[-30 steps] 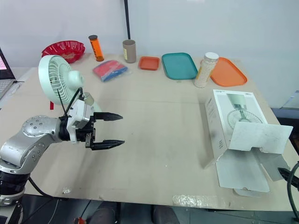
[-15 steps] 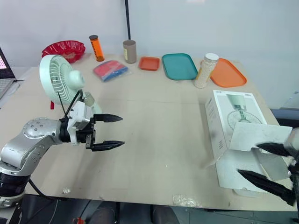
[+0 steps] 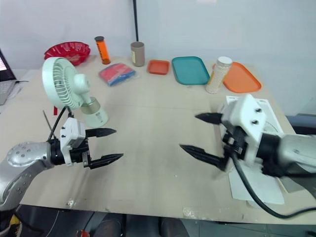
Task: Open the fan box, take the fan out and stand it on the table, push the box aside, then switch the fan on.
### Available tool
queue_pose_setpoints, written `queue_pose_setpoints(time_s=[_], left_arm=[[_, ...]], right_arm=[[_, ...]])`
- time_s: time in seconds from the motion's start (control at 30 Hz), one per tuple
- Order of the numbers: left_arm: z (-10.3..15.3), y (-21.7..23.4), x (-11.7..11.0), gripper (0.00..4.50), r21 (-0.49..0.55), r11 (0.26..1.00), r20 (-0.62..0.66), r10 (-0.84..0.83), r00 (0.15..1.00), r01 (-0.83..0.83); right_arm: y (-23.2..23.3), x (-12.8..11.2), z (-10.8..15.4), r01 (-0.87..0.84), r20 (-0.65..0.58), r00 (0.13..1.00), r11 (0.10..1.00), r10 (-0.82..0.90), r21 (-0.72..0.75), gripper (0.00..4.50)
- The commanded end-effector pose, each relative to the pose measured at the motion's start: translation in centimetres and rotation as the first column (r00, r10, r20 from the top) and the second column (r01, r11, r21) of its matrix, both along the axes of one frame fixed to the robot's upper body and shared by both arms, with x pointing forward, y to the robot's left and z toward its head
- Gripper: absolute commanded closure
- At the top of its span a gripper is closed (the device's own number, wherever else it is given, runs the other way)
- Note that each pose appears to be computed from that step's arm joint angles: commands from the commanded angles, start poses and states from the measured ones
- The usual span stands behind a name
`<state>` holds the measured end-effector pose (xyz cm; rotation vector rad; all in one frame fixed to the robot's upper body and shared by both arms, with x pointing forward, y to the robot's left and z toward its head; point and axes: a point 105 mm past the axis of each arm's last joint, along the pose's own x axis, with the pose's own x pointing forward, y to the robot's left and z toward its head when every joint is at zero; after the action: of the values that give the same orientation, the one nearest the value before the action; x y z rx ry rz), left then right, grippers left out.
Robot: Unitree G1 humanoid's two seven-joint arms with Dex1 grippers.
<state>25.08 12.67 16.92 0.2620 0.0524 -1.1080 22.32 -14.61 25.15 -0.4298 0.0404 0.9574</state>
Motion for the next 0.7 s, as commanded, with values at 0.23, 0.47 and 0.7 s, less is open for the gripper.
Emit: queue_pose_setpoints(time_s=[0.23,0.47,0.7], left_arm=[[0.8,4.0,-3.0,0.00,-0.043,0.942,0.111,0.337,0.935,-0.334],[2.4,6.9,-4.2,0.00,-0.107,0.818,0.206,0.575,0.792,-0.566],[3.6,9.8,-4.1,0.00,-0.190,0.687,0.190,0.727,0.660,-0.701]], right_arm=[[2.4,3.7,0.8,-0.075,0.031,0.997,0.990,0.072,0.121,0.04],[3.4,4.3,0.5,-0.144,-0.035,0.988,0.979,0.151,0.143,0.04],[4.5,4.5,0.8,-0.209,-0.030,0.976,0.966,0.216,0.155,0.04]])
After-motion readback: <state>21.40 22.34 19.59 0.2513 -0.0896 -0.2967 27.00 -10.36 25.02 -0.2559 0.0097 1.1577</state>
